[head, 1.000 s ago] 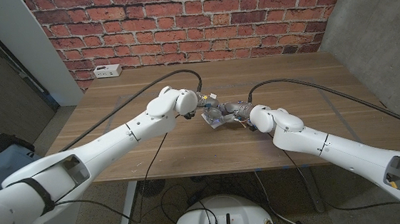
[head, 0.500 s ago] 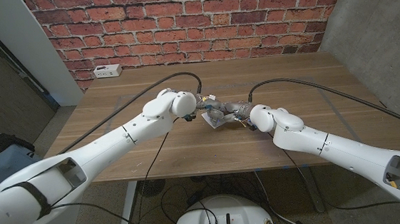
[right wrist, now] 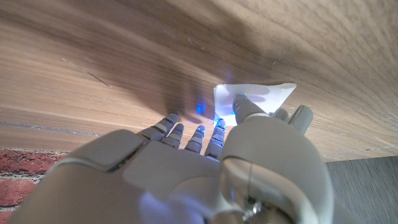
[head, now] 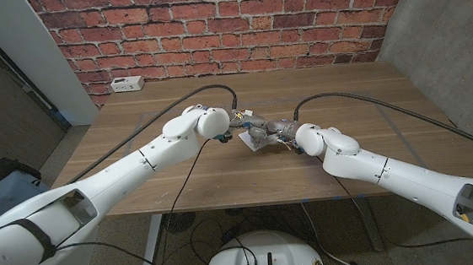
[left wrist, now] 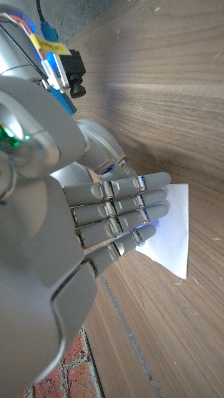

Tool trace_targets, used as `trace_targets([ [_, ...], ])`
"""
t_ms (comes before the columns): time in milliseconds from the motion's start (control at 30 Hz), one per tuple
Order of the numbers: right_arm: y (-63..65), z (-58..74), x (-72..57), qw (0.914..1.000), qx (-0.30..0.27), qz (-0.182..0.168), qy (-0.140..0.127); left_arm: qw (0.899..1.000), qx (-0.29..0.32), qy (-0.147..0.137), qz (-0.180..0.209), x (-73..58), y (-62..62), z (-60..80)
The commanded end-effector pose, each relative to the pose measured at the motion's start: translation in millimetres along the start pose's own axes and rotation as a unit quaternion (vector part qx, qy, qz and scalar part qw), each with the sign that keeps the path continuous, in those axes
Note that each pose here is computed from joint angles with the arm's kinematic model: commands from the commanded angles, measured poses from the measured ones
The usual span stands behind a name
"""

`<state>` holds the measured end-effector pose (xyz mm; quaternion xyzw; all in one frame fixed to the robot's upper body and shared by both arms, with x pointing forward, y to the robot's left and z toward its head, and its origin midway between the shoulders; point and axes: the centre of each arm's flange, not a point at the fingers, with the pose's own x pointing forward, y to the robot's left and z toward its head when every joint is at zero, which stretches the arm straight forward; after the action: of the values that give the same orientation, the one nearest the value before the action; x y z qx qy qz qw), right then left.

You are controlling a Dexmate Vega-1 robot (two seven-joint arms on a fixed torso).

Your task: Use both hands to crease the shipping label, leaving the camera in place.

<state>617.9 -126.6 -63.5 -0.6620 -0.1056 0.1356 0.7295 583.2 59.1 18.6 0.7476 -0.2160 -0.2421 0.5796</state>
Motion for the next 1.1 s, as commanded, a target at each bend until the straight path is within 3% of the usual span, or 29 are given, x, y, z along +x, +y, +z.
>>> trace_targets([
  [33,-0.8,1.1,-0.7,1.0,0.0,-0.001,-0.002,1.0,0.003,0.009,-0.028,5.7,-3.6,2.4],
  [800,0.0,-0.2,-4.1,1.0,0.002,-0.004,0.0,0.997,0.024,0.034,-0.064,14.1,-11.3,5.6],
  [1100,0.4,0.7,-5.0,1.0,0.0,-0.006,-0.002,0.999,0.011,0.023,-0.033,6.1,-9.1,6.1],
])
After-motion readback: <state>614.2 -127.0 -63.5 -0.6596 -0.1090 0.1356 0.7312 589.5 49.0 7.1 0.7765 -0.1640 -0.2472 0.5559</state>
